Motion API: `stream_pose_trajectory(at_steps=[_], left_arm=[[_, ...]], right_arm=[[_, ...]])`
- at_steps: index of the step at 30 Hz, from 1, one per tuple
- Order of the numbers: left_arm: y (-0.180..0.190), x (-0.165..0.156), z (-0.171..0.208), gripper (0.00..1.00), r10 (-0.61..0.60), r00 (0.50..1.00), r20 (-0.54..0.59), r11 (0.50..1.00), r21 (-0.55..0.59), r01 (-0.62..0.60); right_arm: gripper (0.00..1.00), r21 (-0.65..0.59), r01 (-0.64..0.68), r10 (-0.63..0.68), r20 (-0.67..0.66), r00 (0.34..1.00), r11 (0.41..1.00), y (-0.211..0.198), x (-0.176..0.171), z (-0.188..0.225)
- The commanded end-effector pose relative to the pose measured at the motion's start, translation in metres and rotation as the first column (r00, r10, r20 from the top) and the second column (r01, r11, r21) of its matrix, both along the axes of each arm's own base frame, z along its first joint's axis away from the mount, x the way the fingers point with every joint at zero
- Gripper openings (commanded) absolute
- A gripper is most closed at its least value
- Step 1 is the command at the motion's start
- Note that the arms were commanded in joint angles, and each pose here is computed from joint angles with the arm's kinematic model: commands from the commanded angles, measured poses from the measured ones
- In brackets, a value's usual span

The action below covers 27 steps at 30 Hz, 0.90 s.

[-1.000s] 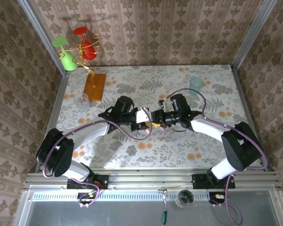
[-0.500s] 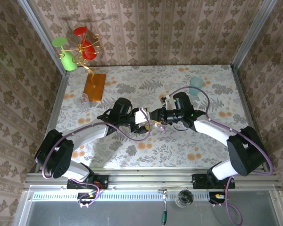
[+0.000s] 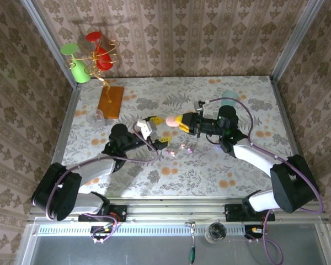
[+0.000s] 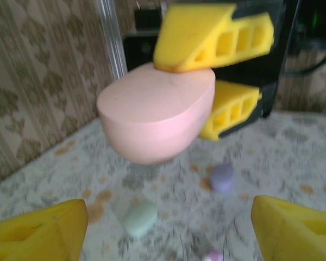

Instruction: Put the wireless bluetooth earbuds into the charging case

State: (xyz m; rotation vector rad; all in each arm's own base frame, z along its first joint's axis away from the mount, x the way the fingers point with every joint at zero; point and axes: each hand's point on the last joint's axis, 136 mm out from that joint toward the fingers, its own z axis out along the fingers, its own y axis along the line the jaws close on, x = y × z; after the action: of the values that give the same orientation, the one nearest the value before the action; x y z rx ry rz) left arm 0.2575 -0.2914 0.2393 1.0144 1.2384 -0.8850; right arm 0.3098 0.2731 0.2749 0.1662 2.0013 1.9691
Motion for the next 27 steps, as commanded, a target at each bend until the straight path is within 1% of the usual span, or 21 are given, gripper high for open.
stream_pose_trajectory(at_steps=[1, 4, 5, 10, 12, 18, 27], left_arm=[[0.007, -0.01, 0.052, 0.79, -0.08, 0.993, 0.085, 0.977, -0.19, 0.095], [0.003, -0.012, 0.061, 0.8, -0.115, 0.986, 0.118, 0.974, -0.182, 0.136], [0.003, -0.01, 0.063, 0.8, -0.119, 0.985, 0.127, 0.973, -0.182, 0.141], [-0.003, -0.014, 0.07, 0.76, -0.227, 0.967, 0.119, 0.955, -0.165, 0.244], [-0.006, -0.014, 0.072, 0.72, -0.253, 0.963, 0.091, 0.949, -0.171, 0.265], [-0.008, -0.018, 0.07, 0.6, -0.284, 0.956, 0.071, 0.941, -0.168, 0.292], [-0.011, -0.022, 0.07, 0.49, -0.315, 0.948, 0.046, 0.932, -0.171, 0.319]], right_arm=[[0.15, 0.16, -0.048, 0.045, 0.021, 0.999, 0.986, 0.003, -0.008, 0.036], [0.14, 0.215, -0.083, 0.082, 0.01, 0.997, 0.973, 0.01, -0.012, 0.042], [0.13, 0.22, -0.095, 0.097, 0.003, 0.995, 0.971, 0.012, -0.013, 0.041], [0.11, 0.22, -0.117, 0.125, -0.023, 0.992, 0.968, 0.015, -0.017, 0.034], [0.11, 0.225, -0.128, 0.135, -0.016, 0.991, 0.966, 0.017, -0.02, 0.036], [0.1, 0.227, -0.134, 0.142, -0.018, 0.99, 0.965, 0.019, -0.023, 0.038], [0.08, 0.214, -0.15, 0.159, -0.022, 0.987, 0.965, 0.024, -0.022, 0.036]])
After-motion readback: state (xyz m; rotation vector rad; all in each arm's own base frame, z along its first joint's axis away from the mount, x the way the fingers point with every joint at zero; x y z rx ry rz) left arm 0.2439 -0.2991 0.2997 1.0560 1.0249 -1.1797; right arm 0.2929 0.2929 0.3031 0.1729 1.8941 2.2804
